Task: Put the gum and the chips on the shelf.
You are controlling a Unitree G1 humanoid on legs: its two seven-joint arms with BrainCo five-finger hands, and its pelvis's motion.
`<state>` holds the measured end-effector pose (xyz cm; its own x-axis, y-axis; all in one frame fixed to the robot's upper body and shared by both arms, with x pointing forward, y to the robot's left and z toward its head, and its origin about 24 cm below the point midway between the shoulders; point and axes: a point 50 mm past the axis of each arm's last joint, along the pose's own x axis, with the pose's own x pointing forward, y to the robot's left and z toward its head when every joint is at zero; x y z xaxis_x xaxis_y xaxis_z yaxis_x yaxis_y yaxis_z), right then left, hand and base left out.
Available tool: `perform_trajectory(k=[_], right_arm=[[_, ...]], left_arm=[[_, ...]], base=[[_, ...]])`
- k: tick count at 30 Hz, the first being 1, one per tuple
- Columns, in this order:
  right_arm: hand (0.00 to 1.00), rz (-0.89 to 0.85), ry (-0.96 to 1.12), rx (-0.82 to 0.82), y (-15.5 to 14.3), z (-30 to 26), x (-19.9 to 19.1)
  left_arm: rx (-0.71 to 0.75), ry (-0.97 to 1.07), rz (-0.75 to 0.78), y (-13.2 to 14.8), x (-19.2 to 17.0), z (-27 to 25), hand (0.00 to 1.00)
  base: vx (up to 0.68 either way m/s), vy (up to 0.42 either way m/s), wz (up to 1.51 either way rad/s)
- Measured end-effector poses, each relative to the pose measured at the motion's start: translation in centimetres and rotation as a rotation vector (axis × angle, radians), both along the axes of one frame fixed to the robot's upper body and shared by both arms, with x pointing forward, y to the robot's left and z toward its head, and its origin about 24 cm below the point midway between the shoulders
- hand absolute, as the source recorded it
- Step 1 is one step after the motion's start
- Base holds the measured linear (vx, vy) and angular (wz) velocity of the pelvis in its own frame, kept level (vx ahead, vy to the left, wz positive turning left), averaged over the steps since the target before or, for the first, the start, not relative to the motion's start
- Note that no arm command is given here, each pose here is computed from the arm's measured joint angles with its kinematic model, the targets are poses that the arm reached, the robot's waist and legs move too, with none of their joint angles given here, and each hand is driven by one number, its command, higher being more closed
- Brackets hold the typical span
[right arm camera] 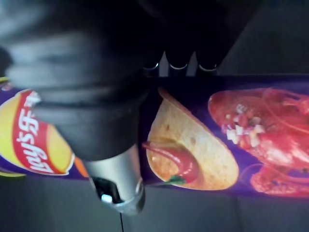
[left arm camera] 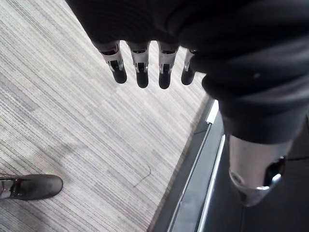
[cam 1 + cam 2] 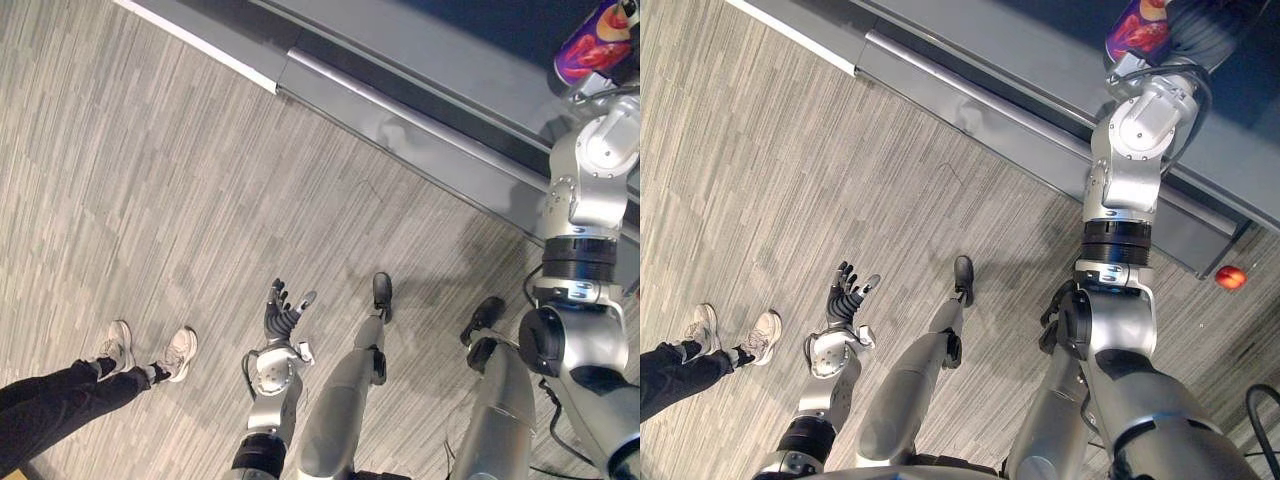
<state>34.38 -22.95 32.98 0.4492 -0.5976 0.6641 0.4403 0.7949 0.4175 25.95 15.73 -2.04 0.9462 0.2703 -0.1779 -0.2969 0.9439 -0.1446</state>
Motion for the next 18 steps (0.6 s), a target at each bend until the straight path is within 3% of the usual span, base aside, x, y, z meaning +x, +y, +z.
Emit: perform_trajectory(k=[18], right_arm=[[1.00, 0.046, 0.064, -0.039, 1.4, -1.3, 1.1]], left_arm=[[-0.067, -0.036, 0.011, -0.6, 0.2, 0.7, 0.00]], base=[[-0.01, -0.018, 0.00]])
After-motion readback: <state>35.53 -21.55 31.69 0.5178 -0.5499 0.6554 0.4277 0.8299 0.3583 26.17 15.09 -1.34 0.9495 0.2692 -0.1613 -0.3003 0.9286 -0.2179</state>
